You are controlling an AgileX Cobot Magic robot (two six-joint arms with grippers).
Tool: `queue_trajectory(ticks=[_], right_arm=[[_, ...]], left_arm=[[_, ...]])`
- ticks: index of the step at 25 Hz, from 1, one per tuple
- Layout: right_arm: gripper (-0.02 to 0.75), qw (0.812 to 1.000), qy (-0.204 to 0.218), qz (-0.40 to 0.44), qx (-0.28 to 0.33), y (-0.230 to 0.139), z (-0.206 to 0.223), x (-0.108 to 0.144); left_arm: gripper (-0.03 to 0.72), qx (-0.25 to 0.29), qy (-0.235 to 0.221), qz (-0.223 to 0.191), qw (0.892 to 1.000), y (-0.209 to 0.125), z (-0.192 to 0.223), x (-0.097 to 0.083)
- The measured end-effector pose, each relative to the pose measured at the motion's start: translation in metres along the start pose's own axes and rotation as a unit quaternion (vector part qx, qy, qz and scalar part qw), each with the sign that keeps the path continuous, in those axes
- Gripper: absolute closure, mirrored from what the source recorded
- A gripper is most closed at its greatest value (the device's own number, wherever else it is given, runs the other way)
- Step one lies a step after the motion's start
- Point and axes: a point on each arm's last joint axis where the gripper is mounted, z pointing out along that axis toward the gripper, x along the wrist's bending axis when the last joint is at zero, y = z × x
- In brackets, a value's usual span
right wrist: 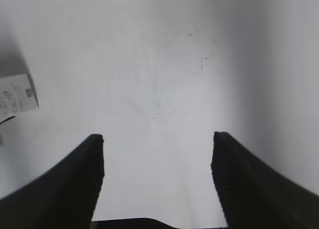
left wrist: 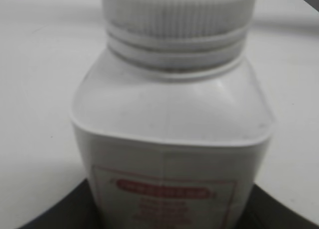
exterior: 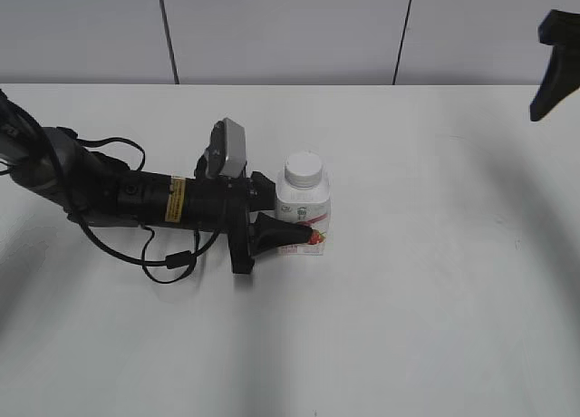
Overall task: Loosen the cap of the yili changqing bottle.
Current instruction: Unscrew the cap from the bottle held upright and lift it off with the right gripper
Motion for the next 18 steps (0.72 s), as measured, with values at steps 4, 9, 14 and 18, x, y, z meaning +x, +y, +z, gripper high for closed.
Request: queue_trajectory(ticks=[4,9,14,18], right_arm=[[0.205,1.000,0.008,-0.014,0.006,0.006,0.009,0.032],[0.205,0.998,0.021,-0.043,0.028,0.008,0.032,0.083],[0.205,0.995,0.041,-0.075,0.046,0.005,0.053,0.133],[0.205,0.993,0.046,-0.089,0.060,0.001,0.071,0.162]], left_arm=[[0.330,0.000,0.000,0.000,1.000,0.000,0.000,0.000],[0.330,0.000,0.000,0.000,1.000,0.000,0.000,0.000],[0.330,0.000,0.000,0.000,1.000,0.000,0.000,0.000],[0.330,0.000,0.000,0.000,1.000,0.000,0.000,0.000]])
